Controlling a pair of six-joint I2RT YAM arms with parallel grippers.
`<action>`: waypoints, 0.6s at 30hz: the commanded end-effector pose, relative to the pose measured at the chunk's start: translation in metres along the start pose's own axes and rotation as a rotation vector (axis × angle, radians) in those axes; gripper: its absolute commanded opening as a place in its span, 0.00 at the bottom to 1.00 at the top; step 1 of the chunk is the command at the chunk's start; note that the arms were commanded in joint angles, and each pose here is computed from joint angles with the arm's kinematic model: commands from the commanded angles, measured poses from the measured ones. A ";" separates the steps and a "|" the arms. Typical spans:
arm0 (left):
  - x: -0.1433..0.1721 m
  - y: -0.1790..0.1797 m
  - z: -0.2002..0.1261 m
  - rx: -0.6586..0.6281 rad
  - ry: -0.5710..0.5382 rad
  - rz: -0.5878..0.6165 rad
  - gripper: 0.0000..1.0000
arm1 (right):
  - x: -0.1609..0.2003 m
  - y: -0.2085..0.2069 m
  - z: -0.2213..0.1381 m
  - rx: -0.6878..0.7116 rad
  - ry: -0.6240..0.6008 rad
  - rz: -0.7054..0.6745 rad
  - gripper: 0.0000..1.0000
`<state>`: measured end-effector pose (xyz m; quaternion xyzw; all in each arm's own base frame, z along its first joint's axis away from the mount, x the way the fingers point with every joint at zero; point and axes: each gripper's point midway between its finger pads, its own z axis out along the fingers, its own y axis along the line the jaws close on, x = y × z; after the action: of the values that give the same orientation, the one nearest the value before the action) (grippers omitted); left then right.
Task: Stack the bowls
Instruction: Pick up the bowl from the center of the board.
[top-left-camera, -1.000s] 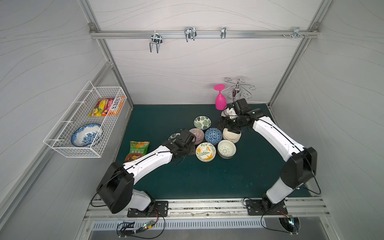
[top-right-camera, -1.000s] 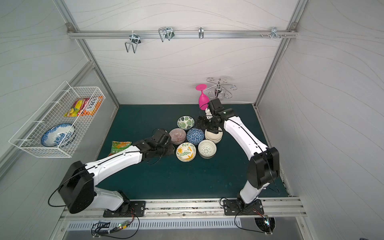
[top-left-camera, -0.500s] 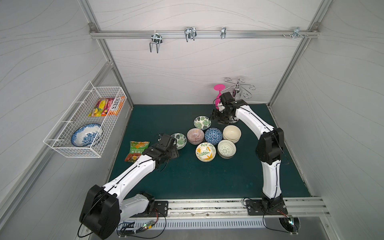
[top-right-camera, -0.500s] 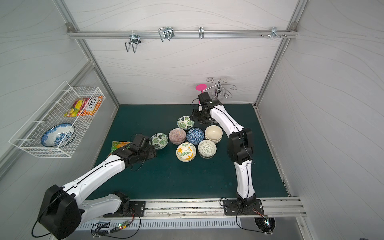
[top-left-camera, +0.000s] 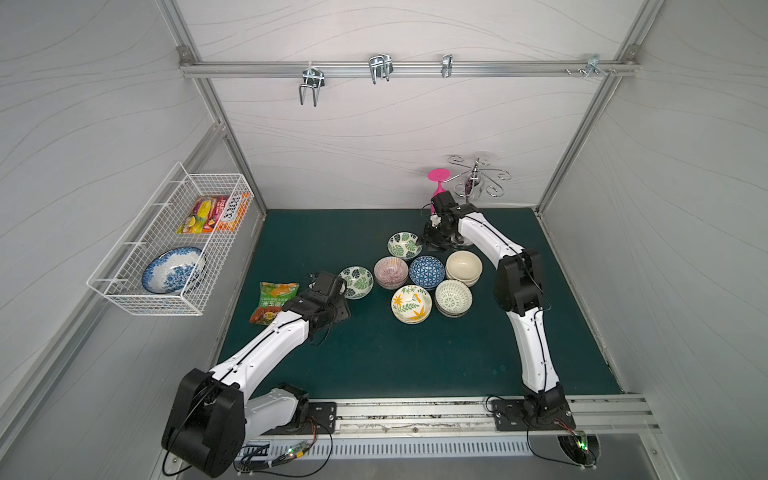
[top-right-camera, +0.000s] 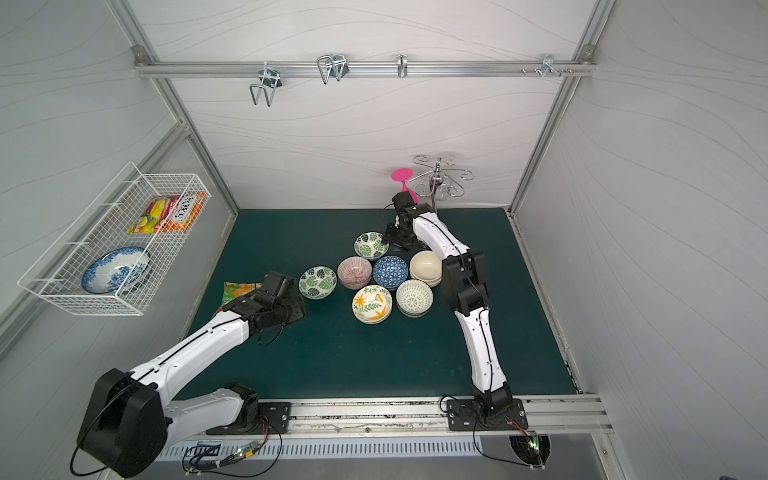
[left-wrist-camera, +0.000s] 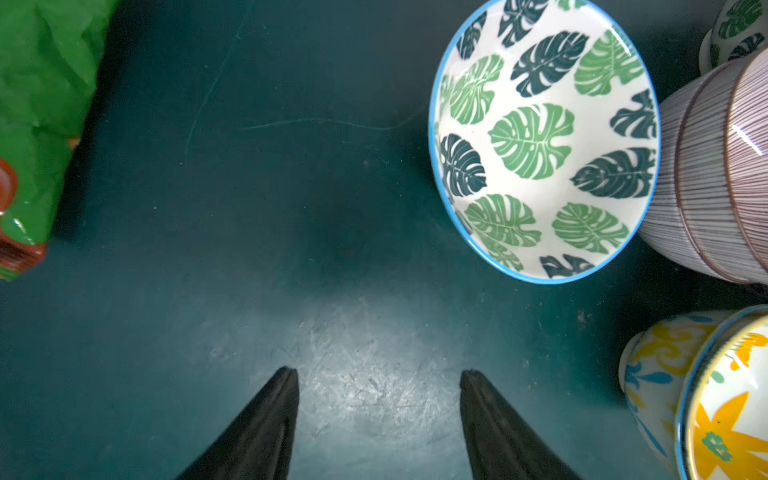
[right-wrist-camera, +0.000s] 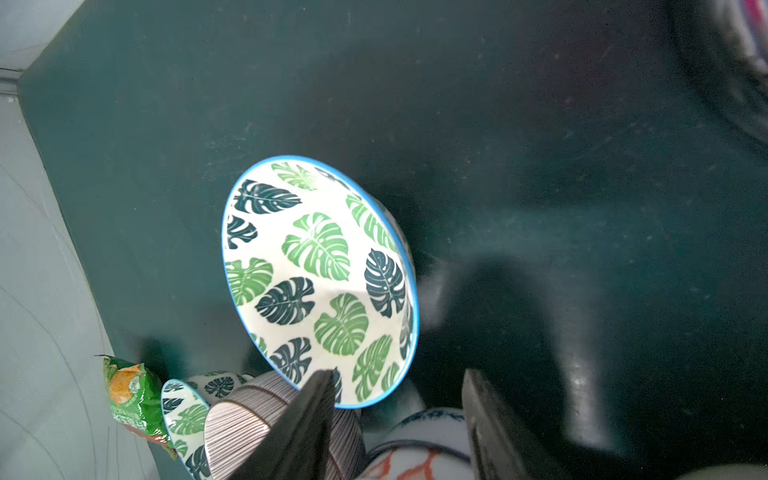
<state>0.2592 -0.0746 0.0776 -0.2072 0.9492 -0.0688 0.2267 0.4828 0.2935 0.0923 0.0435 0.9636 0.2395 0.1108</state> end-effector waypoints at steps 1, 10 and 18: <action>-0.002 -0.007 -0.002 0.045 -0.014 -0.025 0.66 | -0.003 0.000 0.013 -0.024 0.009 0.024 0.52; 0.002 -0.006 -0.002 0.054 -0.006 -0.027 0.65 | -0.005 0.002 0.022 -0.050 -0.008 0.037 0.26; 0.003 -0.005 -0.004 0.064 -0.012 -0.027 0.65 | -0.004 0.001 0.024 -0.057 -0.004 0.052 0.23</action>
<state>0.2538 -0.0791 0.0752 -0.2089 0.9476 -0.0895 0.2246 0.4900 0.3023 0.0712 0.0631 0.9578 0.2596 0.1065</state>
